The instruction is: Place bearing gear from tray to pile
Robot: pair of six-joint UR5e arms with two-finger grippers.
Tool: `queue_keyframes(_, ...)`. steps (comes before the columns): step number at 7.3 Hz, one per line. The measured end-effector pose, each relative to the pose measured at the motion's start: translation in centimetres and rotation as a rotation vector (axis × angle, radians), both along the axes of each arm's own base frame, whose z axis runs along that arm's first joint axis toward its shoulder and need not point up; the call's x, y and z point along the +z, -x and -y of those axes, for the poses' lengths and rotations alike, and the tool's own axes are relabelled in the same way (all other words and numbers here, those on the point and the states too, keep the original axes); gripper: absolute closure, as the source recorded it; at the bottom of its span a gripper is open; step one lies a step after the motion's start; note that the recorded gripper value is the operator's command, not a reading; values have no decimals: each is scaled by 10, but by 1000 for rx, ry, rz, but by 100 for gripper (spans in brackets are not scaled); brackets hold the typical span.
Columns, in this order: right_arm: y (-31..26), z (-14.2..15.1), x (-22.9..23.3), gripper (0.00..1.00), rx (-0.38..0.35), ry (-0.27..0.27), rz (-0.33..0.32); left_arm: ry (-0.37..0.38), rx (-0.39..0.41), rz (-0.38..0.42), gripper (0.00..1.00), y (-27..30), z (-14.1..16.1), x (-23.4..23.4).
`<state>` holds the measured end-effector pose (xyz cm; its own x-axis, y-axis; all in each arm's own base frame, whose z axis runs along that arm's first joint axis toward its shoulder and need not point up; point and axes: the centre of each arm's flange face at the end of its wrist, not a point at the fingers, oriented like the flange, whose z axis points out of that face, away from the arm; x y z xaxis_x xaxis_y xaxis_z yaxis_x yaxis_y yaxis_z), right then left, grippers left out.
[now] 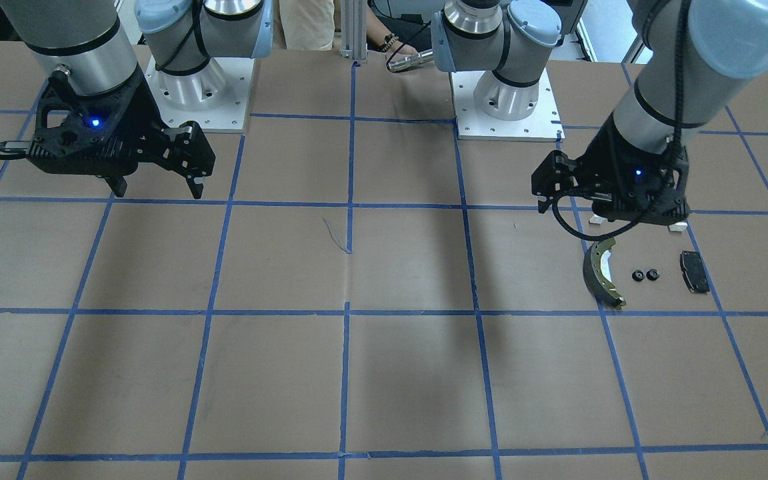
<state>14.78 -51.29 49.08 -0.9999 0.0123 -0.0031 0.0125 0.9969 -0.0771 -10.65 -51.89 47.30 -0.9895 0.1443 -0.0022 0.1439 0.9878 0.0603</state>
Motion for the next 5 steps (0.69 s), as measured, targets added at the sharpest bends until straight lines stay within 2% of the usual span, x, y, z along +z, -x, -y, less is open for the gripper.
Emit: queue_keyframes(5,0,0,0,0,0,-2,0,-20,0,1,0,10,-42,-8)
